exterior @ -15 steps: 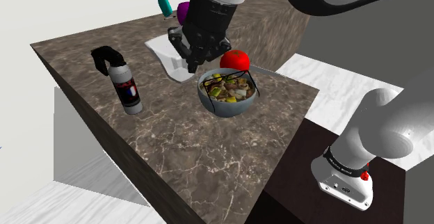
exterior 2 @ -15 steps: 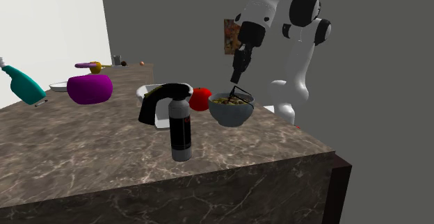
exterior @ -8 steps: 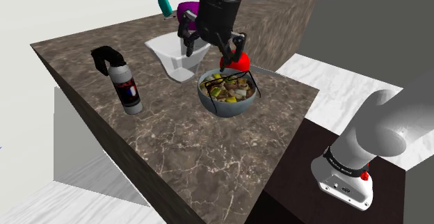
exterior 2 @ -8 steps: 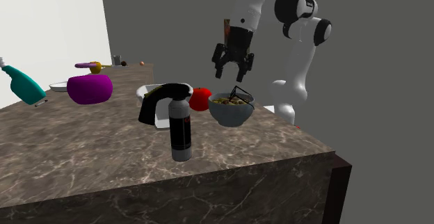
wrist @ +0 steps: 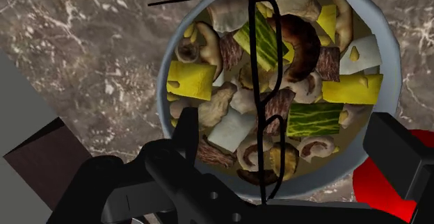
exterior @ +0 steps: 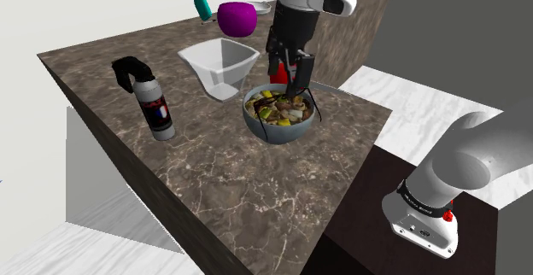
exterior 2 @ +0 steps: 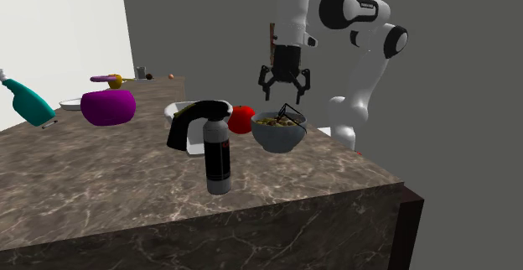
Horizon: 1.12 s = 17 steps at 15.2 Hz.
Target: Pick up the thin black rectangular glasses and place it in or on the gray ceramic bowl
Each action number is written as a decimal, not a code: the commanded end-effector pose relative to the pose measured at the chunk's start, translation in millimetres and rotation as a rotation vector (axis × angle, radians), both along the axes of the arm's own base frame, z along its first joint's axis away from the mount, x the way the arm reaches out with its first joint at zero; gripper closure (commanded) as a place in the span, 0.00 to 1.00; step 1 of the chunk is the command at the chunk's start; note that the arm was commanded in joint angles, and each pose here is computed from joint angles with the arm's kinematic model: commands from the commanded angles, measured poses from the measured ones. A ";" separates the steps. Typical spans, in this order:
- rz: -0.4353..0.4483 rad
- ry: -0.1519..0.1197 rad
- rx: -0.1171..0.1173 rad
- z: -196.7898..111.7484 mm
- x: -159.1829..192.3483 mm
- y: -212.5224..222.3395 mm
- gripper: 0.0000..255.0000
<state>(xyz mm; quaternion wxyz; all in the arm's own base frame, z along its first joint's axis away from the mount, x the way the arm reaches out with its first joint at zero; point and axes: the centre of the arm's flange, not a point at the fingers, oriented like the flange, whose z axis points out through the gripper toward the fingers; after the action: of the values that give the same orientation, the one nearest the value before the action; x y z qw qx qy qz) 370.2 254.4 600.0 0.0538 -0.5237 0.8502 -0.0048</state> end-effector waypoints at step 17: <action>-0.015 0.003 0.003 -29.3 2.2 0.0 1.00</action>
<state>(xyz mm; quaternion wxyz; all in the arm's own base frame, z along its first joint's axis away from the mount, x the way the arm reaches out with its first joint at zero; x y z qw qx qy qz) 372.4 254.4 570.8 0.0534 -0.5172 0.8542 -0.0031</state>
